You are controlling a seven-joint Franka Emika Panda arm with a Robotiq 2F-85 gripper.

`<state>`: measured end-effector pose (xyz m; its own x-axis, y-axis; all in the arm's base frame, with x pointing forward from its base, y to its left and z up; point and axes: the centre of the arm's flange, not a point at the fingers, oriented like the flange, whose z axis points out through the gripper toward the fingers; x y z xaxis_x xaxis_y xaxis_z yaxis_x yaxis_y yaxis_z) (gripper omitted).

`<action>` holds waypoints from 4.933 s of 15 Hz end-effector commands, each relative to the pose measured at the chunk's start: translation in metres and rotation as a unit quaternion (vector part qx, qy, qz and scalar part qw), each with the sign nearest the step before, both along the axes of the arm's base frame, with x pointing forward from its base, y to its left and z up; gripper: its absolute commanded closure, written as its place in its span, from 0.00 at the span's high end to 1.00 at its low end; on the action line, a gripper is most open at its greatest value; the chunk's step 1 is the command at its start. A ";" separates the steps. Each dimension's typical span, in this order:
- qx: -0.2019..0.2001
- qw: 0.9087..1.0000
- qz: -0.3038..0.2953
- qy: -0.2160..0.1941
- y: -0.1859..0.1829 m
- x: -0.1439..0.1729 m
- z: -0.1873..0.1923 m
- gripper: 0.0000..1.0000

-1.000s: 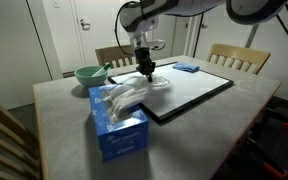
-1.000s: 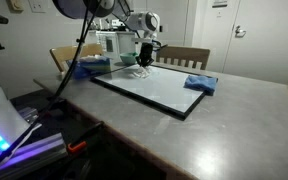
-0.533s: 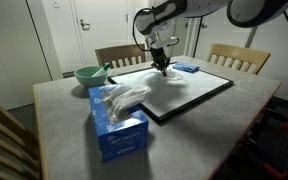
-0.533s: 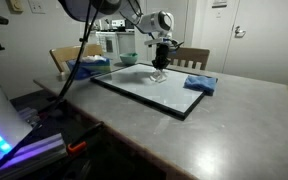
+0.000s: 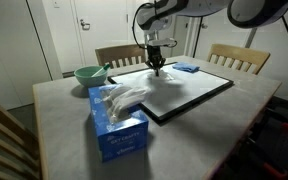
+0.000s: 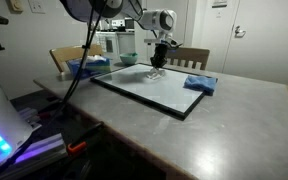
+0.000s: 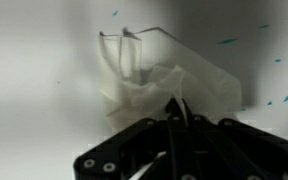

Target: Pick up the wipe and rub the white board

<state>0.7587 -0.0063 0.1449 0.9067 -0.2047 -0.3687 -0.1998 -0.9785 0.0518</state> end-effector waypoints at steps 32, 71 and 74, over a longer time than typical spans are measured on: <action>-0.114 0.991 0.016 -0.065 -0.017 0.048 -0.050 0.00; 0.047 0.978 -0.204 -0.012 -0.055 -0.030 -0.059 0.00; 0.066 0.976 -0.207 -0.004 -0.053 -0.033 -0.063 0.00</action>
<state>0.7673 -0.0577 0.1438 0.7800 -0.5078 -0.3657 -0.5690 -0.8188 -0.0767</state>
